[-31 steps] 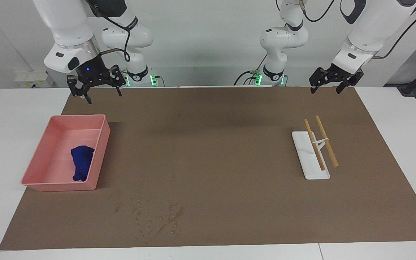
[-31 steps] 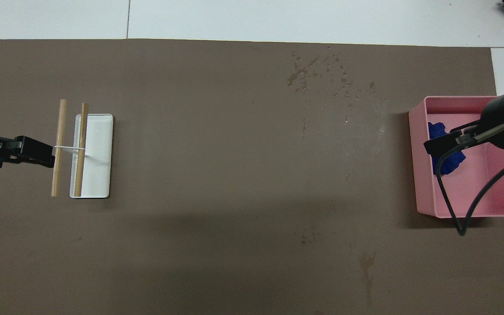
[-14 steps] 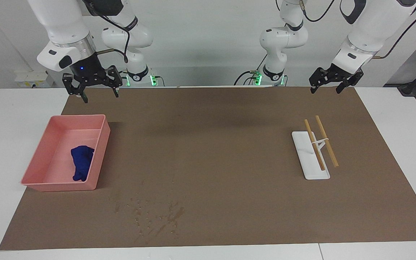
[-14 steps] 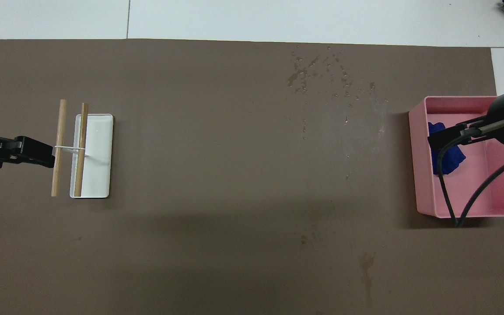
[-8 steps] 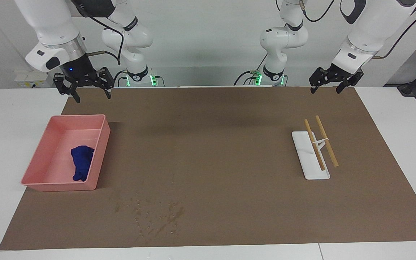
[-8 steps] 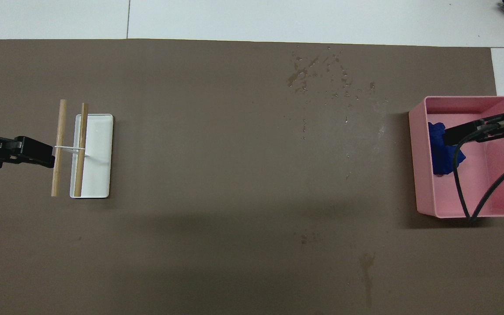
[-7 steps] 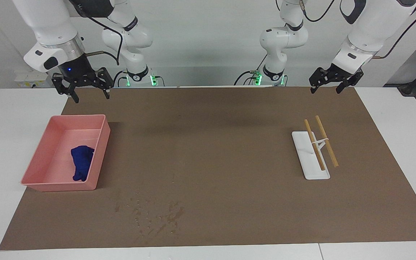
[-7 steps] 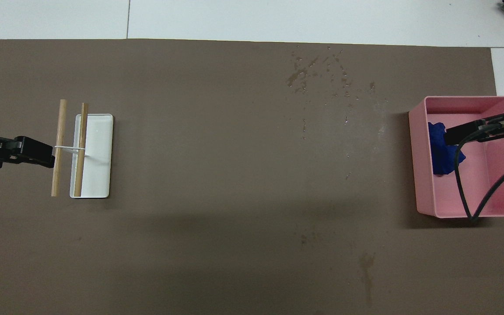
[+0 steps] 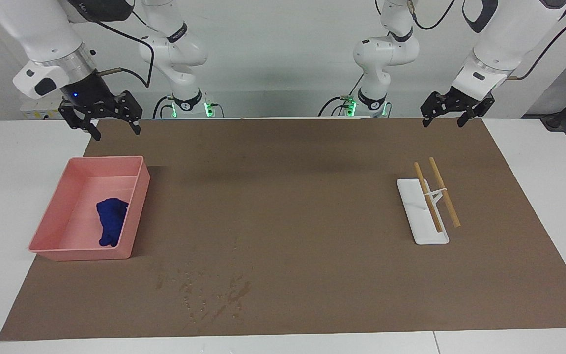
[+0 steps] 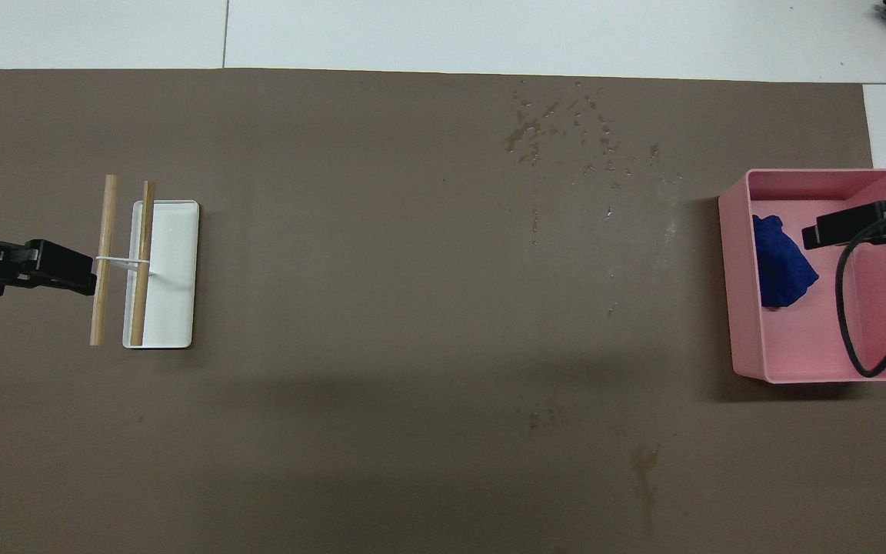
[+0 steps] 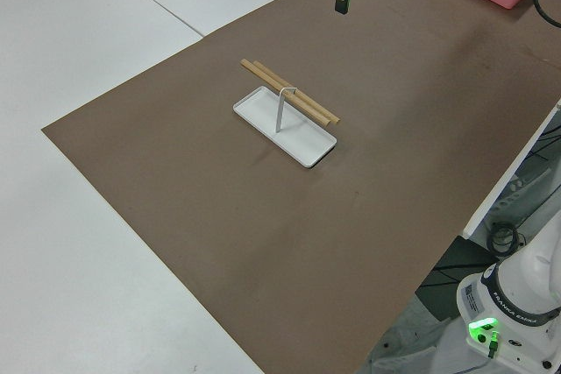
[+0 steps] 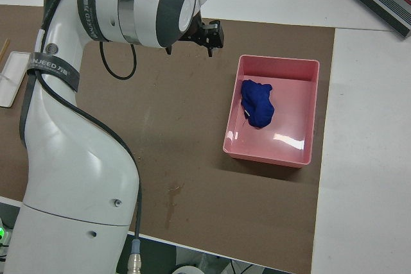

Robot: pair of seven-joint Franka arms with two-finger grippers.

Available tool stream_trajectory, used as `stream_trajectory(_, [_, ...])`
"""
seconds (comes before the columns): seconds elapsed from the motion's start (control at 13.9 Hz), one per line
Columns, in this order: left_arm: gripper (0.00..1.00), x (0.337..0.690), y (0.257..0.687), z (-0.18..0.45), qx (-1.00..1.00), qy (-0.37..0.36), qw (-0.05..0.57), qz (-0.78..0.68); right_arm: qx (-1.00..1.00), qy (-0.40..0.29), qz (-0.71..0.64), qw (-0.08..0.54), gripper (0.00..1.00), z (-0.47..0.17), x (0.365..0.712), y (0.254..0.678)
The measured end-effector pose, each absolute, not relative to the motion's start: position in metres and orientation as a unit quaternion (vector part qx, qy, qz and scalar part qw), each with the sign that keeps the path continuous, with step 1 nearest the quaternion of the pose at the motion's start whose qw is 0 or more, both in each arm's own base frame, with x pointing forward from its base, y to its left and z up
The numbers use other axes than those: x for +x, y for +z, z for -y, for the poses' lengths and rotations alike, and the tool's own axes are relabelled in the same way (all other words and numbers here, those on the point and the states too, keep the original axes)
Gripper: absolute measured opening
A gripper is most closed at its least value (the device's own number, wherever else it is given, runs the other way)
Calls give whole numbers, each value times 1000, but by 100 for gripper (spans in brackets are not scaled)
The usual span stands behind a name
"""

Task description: Wipe water with towel using both arms

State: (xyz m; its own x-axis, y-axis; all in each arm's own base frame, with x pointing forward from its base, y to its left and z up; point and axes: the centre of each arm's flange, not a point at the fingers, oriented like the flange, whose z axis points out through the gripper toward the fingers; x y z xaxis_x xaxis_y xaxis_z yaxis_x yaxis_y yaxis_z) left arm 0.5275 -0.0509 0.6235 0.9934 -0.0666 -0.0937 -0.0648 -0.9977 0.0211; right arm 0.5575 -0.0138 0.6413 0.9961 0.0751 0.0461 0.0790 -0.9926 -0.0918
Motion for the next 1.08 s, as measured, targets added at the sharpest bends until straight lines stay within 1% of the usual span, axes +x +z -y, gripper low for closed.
stream_trajectory(0.29, [100, 527, 623, 51, 998, -47, 9, 33, -998, -20, 42, 40, 100, 12, 557, 641])
stream_trajectory(0.65, [100, 527, 623, 51, 998, -47, 9, 33, -998, -17, 56, 7, 100, 3, 557, 640])
stream_trajectory(1.08, [100, 527, 623, 51, 998, -47, 9, 33, -998, -16, 57, 6, 100, 1, 557, 640])
